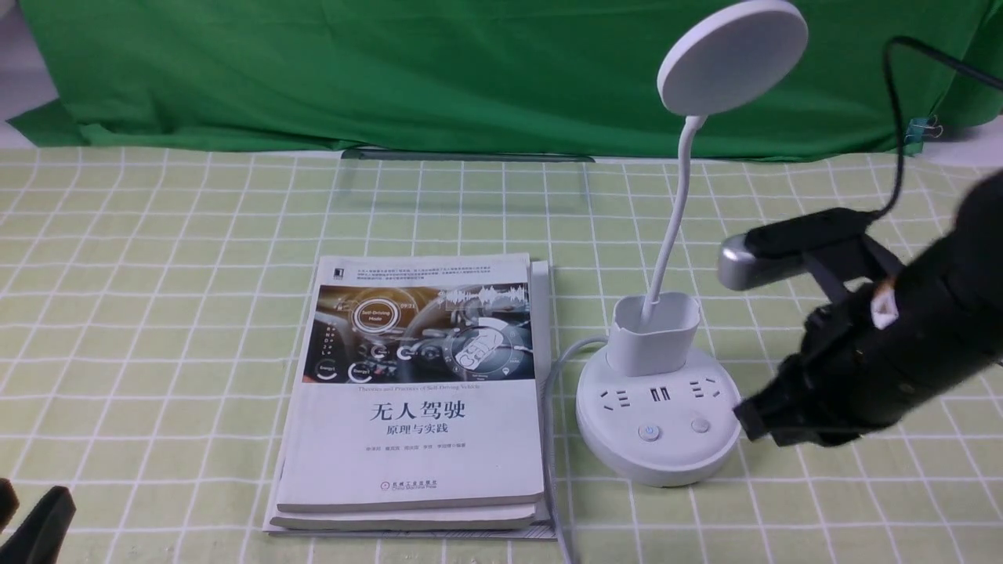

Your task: Turn off the desk lamp on the green coffee tablecloth by hand.

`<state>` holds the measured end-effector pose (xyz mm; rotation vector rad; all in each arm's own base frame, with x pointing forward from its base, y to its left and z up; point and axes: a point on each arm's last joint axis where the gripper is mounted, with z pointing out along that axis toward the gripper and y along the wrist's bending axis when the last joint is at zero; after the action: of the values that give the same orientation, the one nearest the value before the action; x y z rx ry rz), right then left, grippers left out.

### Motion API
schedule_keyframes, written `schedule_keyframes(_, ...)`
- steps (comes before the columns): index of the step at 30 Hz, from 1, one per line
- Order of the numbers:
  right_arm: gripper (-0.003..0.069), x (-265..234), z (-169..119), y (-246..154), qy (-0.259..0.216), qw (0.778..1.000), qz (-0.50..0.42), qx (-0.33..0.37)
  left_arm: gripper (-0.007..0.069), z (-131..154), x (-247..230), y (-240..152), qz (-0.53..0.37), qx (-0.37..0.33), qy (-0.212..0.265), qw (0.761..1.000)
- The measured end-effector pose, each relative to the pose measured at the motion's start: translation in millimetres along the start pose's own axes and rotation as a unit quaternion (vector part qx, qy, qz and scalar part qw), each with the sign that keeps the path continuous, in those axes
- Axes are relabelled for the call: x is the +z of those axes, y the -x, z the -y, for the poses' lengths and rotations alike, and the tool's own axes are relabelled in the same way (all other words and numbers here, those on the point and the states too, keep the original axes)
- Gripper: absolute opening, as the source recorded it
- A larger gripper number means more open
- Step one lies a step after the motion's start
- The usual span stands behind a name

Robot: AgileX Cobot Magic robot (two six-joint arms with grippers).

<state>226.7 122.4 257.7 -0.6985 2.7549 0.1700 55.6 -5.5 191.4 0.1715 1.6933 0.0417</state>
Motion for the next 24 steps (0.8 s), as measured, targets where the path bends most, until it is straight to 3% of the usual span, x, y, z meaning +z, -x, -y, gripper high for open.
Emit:
schedule_keyframes(5,0.0048,-35.9,-2.2,-39.8,0.0,0.999,0.046,-0.009,0.0242,0.0,0.0,0.0,0.0,0.0,0.0,1.0)
schedule_keyframes(14,0.0069,-84.3,-3.8,-55.0,-0.008,0.981,0.193,-0.015,0.0242,0.0,0.0,0.0,0.0,0.0,0.0,1.0)
schedule_keyframes(19,0.0061,-96.1,-0.5,-62.0,-0.034,0.969,0.243,-0.034,0.0242,0.0,0.0,0.0,0.0,0.0,0.0,1.0)
schedule_keyframes(24,0.0041,-89.3,10.2,-96.5,-0.061,0.96,0.272,-0.01,0.0242,0.0,0.0,0.0,0.0,0.001,0.0,1.0)
